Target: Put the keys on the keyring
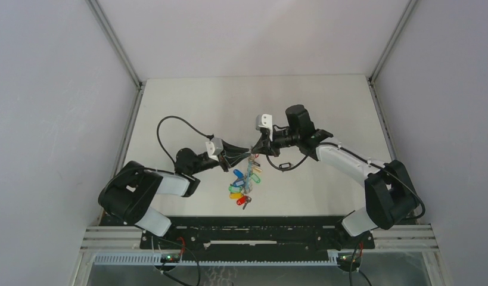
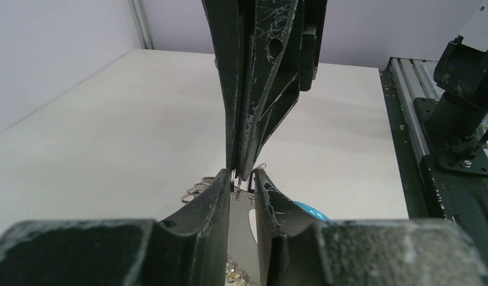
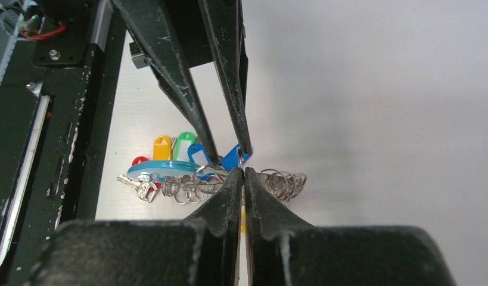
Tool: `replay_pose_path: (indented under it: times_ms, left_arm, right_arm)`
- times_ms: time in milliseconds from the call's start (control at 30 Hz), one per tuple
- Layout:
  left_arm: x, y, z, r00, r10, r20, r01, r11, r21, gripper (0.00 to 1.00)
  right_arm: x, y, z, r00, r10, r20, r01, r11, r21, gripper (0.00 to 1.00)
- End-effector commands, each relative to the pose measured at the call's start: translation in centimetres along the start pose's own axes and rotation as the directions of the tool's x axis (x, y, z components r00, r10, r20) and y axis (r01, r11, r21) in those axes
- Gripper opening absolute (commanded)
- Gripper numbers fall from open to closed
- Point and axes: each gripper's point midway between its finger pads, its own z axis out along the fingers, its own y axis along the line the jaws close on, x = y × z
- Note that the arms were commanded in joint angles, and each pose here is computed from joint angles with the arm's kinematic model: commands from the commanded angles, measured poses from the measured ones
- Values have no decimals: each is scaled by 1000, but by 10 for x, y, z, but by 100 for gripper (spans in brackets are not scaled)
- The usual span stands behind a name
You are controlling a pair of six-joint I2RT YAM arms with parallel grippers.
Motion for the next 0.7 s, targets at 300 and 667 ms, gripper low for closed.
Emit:
replay_pose_path:
  times_ms: [300,667]
  left_arm:
    - [-12,-5,-5,997,68,36,-70,997,40,31]
    - [-5,-2,-4,1000,1,8,-2,996,92,32]
  right_arm:
    - [-4,0,-4,954,-85,-288,106,993,57,0]
    - [-6,3,-3,942,-109,-318,132,990,51,0]
